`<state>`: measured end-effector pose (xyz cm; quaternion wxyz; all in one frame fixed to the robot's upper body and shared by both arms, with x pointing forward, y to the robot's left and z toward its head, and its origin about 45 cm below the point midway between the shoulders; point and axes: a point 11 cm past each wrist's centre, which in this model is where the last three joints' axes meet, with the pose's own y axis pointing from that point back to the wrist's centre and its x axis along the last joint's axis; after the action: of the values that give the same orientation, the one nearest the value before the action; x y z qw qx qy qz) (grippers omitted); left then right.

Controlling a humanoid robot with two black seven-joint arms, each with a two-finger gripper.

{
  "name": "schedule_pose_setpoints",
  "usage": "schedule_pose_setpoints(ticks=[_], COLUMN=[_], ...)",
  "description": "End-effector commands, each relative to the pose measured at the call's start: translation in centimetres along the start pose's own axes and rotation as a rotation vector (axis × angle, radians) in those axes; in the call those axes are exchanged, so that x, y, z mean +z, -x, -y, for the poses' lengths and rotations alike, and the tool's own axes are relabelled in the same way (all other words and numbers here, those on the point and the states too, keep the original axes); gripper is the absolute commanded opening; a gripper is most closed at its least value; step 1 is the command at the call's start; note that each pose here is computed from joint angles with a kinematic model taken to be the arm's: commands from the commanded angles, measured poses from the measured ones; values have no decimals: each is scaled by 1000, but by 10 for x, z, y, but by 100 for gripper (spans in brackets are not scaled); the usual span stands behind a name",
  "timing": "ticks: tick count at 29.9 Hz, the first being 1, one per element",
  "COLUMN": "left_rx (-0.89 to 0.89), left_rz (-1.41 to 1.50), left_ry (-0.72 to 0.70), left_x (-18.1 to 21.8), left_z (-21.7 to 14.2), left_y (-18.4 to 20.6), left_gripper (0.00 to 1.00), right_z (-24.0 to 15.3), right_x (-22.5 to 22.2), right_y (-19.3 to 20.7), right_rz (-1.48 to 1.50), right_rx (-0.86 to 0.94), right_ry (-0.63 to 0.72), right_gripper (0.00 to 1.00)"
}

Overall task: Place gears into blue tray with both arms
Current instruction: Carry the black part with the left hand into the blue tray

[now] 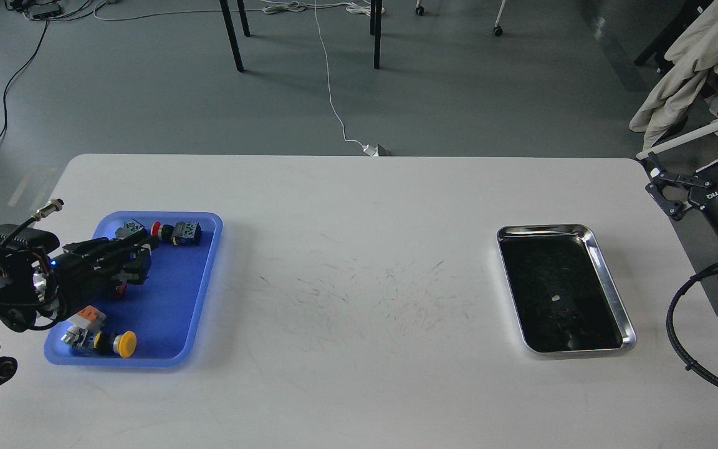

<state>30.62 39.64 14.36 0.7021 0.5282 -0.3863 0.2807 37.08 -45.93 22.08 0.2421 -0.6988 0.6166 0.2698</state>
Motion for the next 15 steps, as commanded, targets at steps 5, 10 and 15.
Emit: schedule_pose_setpoints(ticks=[5,10,15], left_rx=[-34,-41,-42], left_rz=[-41,-52,-57], left_ry=[-51,-70,-78], left_x=[-9,-16,-18], left_z=[12,15,16], left_y=[30,37,39], left_gripper=[12,12,16], right_z=[-1,-3,-2], right_x=[-1,-2,-3], right_y=[-2,-5,-4], right_rz=[-3,-6,-5], right_rx=[8,16,13], right_ry=[-2,-2,-7], right_gripper=[98,98,98])
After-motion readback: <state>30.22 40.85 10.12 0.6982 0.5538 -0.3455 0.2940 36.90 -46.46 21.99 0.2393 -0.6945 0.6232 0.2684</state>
